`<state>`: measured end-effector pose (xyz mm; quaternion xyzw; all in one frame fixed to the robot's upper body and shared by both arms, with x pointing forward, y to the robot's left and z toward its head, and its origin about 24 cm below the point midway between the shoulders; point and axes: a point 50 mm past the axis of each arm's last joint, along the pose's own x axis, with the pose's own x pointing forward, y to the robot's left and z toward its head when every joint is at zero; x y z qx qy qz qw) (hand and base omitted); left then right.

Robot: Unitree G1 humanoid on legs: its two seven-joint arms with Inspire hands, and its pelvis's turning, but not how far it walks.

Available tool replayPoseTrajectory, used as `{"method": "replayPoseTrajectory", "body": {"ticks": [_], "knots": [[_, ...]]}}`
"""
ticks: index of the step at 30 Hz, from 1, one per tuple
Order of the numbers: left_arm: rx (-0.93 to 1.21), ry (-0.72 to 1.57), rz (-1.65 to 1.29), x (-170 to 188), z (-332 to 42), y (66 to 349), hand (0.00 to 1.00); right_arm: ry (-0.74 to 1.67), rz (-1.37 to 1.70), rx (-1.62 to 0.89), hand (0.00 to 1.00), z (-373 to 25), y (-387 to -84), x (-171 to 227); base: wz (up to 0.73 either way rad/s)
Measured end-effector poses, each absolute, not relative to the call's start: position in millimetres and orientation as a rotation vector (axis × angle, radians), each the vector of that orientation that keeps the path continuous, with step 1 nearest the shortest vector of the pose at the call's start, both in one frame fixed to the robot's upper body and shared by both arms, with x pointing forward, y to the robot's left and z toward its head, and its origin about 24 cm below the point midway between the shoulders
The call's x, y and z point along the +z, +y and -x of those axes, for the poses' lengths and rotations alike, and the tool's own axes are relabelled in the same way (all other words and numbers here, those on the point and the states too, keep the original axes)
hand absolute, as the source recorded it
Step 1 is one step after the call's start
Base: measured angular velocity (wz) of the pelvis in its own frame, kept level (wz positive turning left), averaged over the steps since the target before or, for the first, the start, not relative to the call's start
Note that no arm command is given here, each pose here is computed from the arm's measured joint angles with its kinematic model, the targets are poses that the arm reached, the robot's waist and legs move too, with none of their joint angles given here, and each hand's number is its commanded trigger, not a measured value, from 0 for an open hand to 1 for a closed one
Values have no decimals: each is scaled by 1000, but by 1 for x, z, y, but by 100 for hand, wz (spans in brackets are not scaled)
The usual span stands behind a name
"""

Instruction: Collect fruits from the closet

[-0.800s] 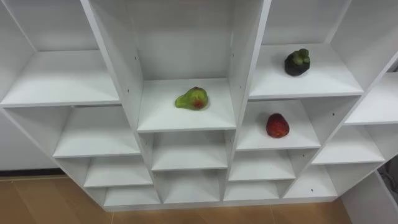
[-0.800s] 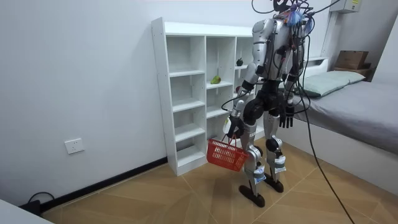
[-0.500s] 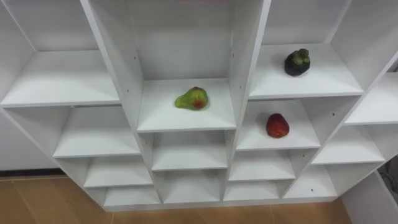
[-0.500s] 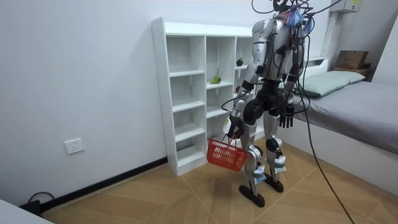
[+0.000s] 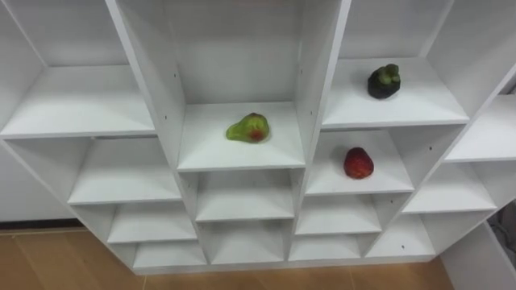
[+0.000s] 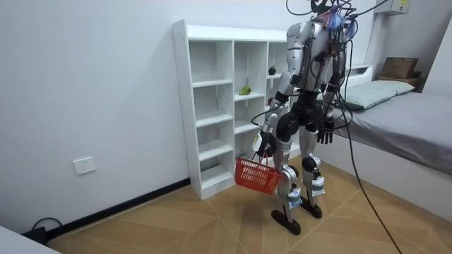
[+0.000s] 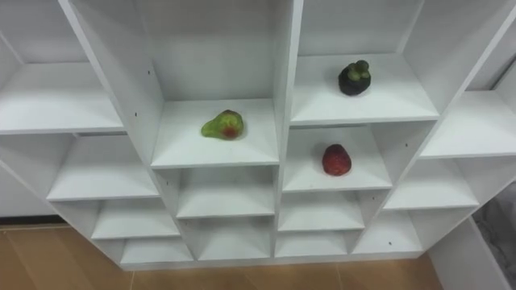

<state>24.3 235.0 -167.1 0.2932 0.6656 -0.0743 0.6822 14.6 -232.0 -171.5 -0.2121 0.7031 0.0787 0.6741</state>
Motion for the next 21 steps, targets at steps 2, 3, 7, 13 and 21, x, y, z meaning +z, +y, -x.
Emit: {"method": "replayPoseTrajectory", "body": {"ticks": [2, 3, 7, 13, 21], "knots": [[-166, 1492, -659, -167, -25, 235, 100, 1574, 490, 176, 0, -15, -232, -171, 0], [-166, 1491, -658, -167, -25, 235, 100, 1573, 495, 172, 0, -15, -233, -171, 0], [-168, 1488, -657, -167, -25, 235, 100, 1576, 498, 158, 0, -13, -233, -172, 0], [-146, 1470, -677, -167, -26, 236, 100, 1579, 465, 60, 0, -10, -236, -171, 0], [-125, 1426, -695, -165, -31, 236, 100, 1365, 423, -134, 0, -44, -241, -163, -6]]}}
